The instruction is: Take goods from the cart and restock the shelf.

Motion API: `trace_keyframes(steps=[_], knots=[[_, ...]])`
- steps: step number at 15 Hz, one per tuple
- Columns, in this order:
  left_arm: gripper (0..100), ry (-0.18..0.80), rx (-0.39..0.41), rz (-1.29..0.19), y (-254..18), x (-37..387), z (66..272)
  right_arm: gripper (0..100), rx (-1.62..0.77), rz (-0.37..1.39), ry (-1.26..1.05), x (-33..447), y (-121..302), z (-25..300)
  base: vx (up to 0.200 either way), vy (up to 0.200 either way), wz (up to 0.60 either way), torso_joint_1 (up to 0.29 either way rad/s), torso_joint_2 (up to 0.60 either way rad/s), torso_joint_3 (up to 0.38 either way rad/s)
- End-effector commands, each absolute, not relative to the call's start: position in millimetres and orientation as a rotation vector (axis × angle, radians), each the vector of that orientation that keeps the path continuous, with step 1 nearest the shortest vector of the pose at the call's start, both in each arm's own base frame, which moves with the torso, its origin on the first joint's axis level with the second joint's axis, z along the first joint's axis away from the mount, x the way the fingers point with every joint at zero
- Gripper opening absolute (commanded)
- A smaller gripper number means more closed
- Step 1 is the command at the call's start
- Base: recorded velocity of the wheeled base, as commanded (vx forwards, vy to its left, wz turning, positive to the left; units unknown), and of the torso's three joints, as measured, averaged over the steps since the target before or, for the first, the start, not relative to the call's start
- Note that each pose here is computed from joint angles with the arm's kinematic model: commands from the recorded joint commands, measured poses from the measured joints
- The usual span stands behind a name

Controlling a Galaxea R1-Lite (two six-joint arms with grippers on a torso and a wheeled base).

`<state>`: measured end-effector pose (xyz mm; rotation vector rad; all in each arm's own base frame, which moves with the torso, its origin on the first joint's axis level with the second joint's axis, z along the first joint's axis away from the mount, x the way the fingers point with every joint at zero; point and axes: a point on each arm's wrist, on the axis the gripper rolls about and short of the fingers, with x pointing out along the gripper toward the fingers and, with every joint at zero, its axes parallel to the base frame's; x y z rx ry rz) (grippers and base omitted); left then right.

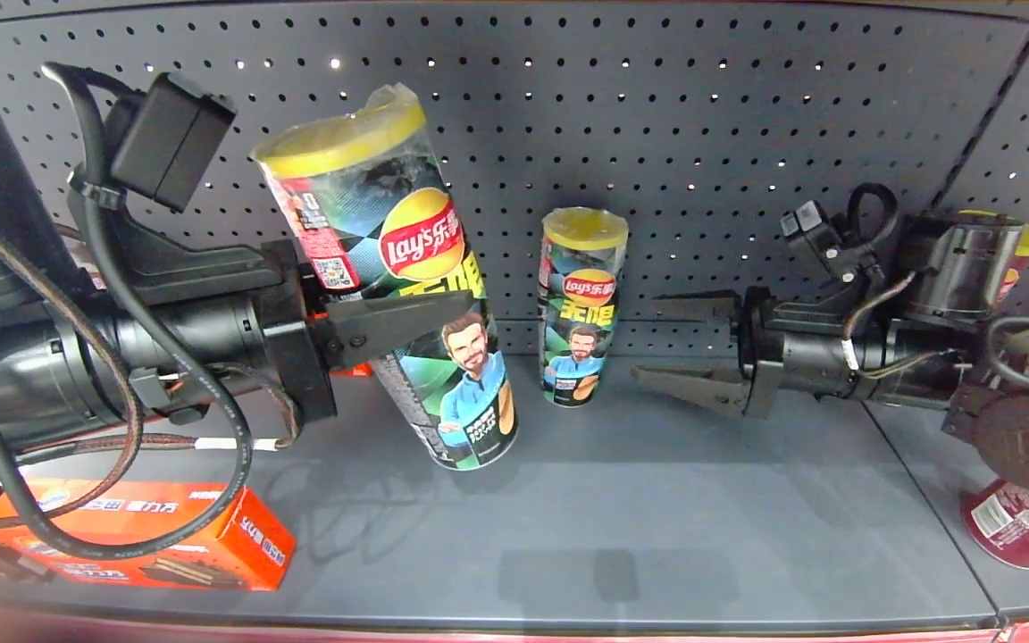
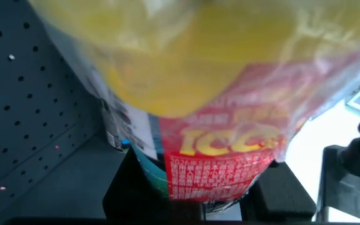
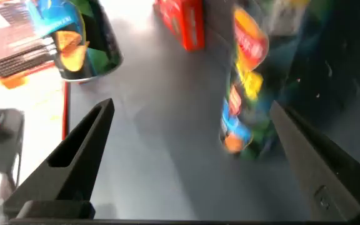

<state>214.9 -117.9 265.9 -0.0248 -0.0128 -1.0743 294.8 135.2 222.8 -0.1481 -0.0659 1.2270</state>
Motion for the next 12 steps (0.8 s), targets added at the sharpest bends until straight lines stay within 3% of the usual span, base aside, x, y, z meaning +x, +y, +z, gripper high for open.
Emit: trace_keyframes(steps=[1, 12], knots=[[0, -0.010, -0.029, -1.079, -118, 215, 266, 100, -0.152, 1.196, -0.055, 330, 130, 208, 0.000, 0.000, 0.00, 0.000, 0.00, 0.000], [0, -0.011, -0.029, -1.089, -107, 227, 267, 100, -0.131, 1.242, -0.006, 366, 167, 177, 0.000, 0.000, 0.00, 0.000, 0.00, 0.000]])
